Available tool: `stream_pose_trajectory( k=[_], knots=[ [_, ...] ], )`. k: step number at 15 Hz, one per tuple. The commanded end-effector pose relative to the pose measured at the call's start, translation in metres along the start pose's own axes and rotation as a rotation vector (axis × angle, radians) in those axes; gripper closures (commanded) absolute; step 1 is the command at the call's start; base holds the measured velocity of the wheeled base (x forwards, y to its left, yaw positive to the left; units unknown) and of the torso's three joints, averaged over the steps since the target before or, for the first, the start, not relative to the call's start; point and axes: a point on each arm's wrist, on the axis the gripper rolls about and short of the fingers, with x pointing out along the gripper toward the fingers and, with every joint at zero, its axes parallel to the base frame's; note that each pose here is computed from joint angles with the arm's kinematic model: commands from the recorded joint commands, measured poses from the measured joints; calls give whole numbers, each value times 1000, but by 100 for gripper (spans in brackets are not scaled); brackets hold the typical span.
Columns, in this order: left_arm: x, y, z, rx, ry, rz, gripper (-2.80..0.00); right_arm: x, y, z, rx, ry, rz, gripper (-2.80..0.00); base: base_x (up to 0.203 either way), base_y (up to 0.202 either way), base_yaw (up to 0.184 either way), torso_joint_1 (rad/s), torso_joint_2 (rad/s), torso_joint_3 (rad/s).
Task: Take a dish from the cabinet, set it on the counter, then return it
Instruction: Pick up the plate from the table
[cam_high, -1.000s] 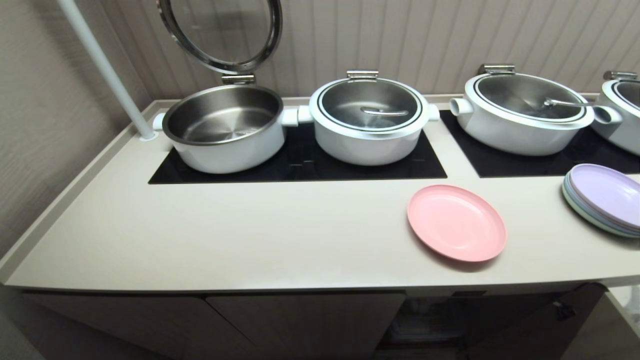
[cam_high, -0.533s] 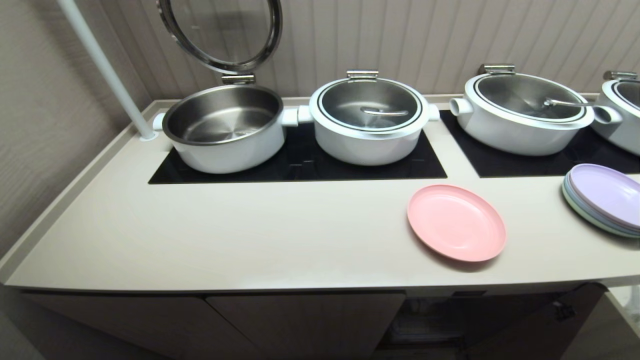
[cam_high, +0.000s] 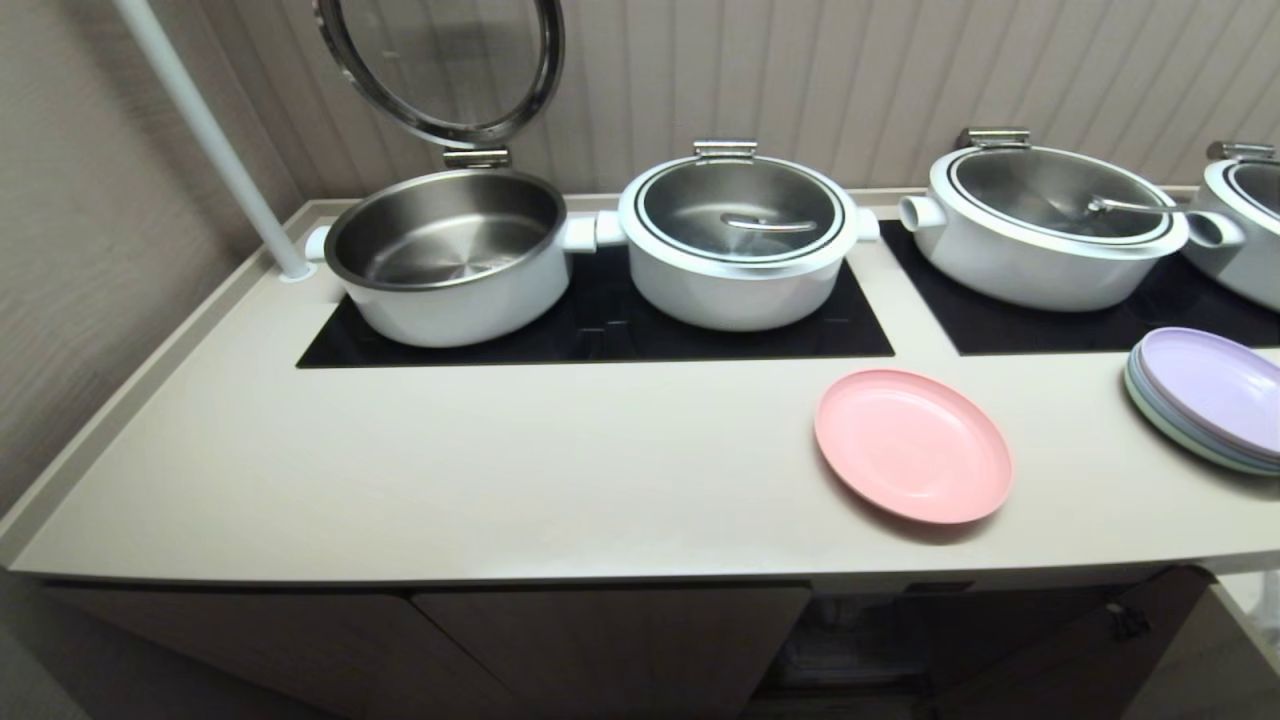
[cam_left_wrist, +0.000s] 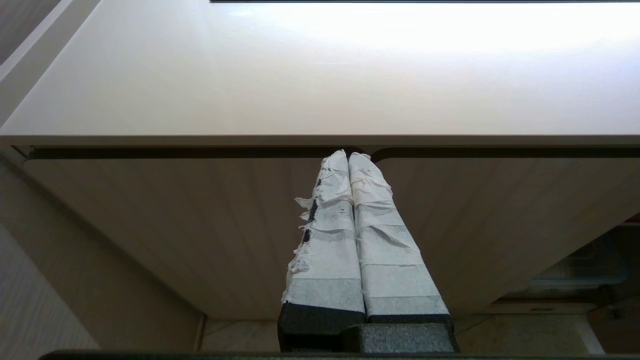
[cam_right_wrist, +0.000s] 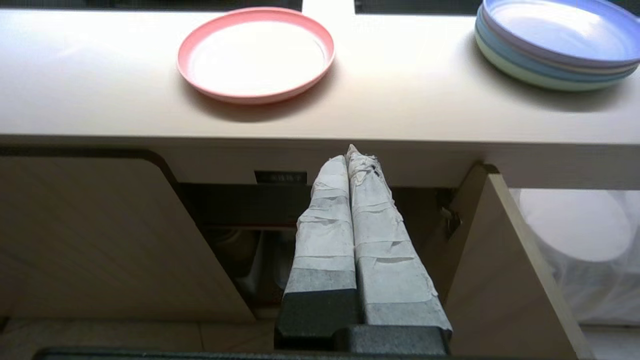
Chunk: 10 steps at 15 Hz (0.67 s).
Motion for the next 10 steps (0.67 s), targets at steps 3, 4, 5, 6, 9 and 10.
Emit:
stream_pose_trajectory(
  k=[3, 4, 5, 6, 9, 10],
  knots=[
    [0, 0, 0, 0, -1, 0, 0, 5, -1, 34, -1, 2, 5, 0, 0, 0, 0, 0, 0, 0],
    [0, 0, 0, -1, -1, 0, 0, 10, -1, 46, 0, 14, 8, 0, 0, 0, 0, 0, 0, 0],
    [0, 0, 0, -1, -1, 0, 0, 17, -1, 59, 0, 30, 9, 0, 0, 0, 0, 0, 0, 0],
    [0, 0, 0, -1, -1, 0, 0, 24, -2, 69, 0, 46, 9, 0, 0, 0, 0, 0, 0, 0],
    [0, 0, 0, -1, -1, 0, 0, 59, -2, 102, 1, 109, 7, 0, 0, 0, 0, 0, 0, 0],
    [0, 0, 0, 0, -1, 0, 0, 74, -3, 114, 2, 124, 5, 0, 0, 0, 0, 0, 0, 0]
  ],
)
